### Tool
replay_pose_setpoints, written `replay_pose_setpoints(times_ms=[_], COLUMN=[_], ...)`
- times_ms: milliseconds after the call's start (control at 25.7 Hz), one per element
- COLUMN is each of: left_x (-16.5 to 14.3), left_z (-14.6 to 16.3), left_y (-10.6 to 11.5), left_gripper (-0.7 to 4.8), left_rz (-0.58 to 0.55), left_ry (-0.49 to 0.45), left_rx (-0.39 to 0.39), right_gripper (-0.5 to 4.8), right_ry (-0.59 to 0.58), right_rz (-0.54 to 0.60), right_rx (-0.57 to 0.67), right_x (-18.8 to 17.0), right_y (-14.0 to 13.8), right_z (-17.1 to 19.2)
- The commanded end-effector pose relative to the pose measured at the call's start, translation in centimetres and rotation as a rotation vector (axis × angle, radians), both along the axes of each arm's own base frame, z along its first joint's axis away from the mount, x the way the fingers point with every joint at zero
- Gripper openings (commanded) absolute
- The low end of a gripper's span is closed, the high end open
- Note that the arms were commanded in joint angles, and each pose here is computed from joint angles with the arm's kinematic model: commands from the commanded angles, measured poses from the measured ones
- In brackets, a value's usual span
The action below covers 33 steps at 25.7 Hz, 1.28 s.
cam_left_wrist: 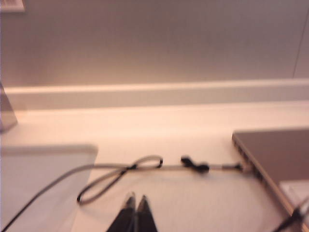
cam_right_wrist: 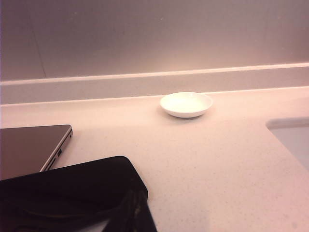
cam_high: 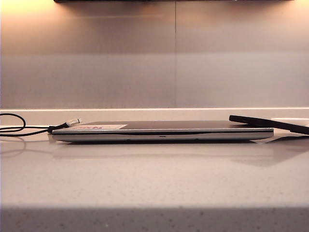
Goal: Pick up the charging cable and the phone, plug the charging cable into the charging port on the phone, and finally place them back on the table.
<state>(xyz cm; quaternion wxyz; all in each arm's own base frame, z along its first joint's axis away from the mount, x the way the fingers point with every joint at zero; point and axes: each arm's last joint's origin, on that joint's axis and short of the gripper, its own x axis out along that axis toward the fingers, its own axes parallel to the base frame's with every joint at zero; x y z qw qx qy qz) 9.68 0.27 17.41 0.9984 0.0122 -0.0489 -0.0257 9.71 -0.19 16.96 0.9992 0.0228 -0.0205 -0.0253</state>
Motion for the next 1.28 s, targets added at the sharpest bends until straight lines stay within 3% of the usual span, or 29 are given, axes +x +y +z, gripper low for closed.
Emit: replay_pose_setpoints(times_ms=[39, 233, 622, 933, 1282], left_x=[-0.3, -0.9, -1.9, -1.3, 1.2], left_z=[1.6, 3.6, 7.4, 9.1, 10.9], left_y=[0.0, -0.1, -0.1, -0.1, -0.1], left_gripper=[-0.05, -0.05, -0.05, -0.05, -0.05], left_rz=[-0.028, -0.036, -0.025, -0.019, -0.031], left_ry=[-0.132, -0.185, -0.269, -0.239, -0.134], left_rx=[-0.137, -0.149, -0.074, -0.049, -0.055], right_gripper=[-0.05, -0.05, -0.05, -0.05, -0.05], right_ry=[-0.076, -0.131, -0.131, -0.092, -0.049], right_rz=[-0.003, -0.004, -0.004, 0.001, 0.029], right_rx=[0.009, 0.009, 0.009, 0.008, 0.006], right_x=[-0.5, -1.5, -1.3, 0.8, 3.2], right_y=[0.0, 0.0, 0.0, 0.0, 0.1], right_z=[2.3, 5.4, 9.9, 12.4, 15.0])
